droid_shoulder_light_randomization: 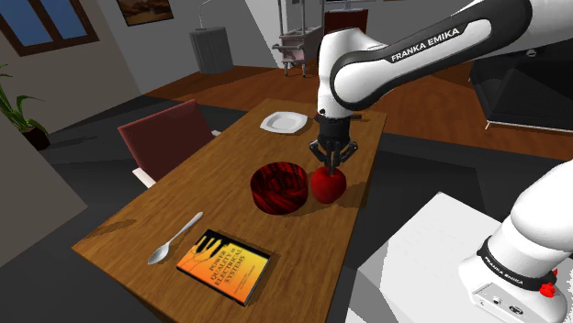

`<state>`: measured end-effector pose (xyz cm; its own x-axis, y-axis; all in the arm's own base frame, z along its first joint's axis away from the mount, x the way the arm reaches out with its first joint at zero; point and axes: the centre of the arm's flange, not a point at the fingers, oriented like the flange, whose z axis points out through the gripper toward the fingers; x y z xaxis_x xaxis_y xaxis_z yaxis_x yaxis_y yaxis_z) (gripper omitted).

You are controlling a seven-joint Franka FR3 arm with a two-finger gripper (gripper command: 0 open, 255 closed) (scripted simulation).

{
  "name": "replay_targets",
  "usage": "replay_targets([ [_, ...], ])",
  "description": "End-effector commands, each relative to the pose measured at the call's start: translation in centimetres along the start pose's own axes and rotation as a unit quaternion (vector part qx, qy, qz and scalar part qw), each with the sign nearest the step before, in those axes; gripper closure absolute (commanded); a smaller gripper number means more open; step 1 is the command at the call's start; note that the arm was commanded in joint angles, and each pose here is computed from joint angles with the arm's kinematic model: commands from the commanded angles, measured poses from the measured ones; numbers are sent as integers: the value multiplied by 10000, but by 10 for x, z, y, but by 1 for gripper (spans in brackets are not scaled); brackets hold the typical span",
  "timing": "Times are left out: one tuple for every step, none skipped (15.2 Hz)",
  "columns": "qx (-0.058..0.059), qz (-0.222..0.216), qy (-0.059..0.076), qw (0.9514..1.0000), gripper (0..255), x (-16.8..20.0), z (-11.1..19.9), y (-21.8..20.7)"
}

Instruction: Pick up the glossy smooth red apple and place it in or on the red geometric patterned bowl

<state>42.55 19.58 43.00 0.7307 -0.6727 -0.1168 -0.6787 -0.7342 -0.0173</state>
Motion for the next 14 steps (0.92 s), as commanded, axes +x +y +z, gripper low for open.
replay_targets([
  [-1,1,-2,10000,255,0,-10,0],
  [-1,1,-2,10000,255,-1,-15,0],
  [-1,1,-2,10000,255,-2,-21,0],
  [-1,1,-2,10000,255,-2,-26,-1],
  [-1,1,-2,10000,255,-3,-31,-1],
  [-1,1,-2,10000,255,-3,-36,-1],
  [-1,1,-2,10000,255,-4,-42,-1],
  [-1,1,-2,10000,255,-5,-47,-1],
  [-1,1,-2,10000,255,-5,-52,-1],
  [-1,1,-2,10000,255,-6,-57,-1],
  [-1,1,-2,10000,255,-6,-63,-1],
  [-1,1,-2,10000,255,-7,-68,-1],
  [-1,1,-2,10000,255,-8,-73,-1],
  [-1,1,-2,10000,255,-8,-78,-1],
])
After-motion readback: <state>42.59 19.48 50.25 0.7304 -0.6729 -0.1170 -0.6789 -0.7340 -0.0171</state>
